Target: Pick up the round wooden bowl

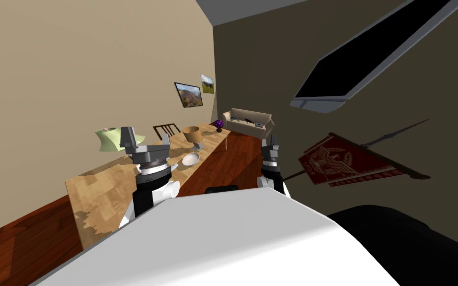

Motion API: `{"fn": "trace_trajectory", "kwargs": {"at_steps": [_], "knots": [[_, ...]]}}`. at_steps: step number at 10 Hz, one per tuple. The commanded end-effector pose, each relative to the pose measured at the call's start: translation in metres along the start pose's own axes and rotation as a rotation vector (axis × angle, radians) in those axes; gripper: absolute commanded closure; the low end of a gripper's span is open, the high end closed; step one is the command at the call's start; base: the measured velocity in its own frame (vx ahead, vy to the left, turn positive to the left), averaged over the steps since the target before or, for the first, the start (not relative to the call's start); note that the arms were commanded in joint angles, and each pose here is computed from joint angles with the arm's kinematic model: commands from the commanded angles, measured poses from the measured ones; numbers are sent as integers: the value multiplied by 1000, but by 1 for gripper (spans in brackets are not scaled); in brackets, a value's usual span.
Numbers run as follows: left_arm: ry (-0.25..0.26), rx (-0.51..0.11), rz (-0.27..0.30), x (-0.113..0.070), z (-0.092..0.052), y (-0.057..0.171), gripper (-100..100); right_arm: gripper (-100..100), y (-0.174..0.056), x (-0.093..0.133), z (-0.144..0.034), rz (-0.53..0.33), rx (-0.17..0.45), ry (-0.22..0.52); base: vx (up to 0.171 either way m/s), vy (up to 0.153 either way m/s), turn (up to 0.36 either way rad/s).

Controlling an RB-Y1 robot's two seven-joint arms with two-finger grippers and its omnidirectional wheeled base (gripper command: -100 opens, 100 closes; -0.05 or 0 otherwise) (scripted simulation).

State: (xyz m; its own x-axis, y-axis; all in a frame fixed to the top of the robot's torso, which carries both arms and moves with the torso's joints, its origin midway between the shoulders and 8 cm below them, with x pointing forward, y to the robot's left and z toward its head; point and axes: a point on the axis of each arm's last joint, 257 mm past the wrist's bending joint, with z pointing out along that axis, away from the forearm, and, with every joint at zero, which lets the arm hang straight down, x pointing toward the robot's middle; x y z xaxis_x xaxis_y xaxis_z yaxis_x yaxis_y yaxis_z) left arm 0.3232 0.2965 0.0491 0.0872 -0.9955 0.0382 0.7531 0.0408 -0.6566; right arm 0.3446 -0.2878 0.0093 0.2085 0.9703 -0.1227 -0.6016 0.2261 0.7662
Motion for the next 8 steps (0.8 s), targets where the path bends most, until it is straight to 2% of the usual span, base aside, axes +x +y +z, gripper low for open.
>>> {"fn": "trace_trajectory", "kwargs": {"at_steps": [1,5,6,8], "knots": [[6,-48,-21,0,1,17,-100,0,0,0,0,0,0,0,-34,11,-70],[11,-162,-70,0,4,57,-100,0,0,0,0,0,0,0,-57,24,-57],[10,-167,-70,-1,3,59,-100,0,0,0,0,0,0,0,-41,23,-26],[12,-234,-101,0,4,84,-100,0,0,0,0,0,0,0,-59,30,-62]]}}
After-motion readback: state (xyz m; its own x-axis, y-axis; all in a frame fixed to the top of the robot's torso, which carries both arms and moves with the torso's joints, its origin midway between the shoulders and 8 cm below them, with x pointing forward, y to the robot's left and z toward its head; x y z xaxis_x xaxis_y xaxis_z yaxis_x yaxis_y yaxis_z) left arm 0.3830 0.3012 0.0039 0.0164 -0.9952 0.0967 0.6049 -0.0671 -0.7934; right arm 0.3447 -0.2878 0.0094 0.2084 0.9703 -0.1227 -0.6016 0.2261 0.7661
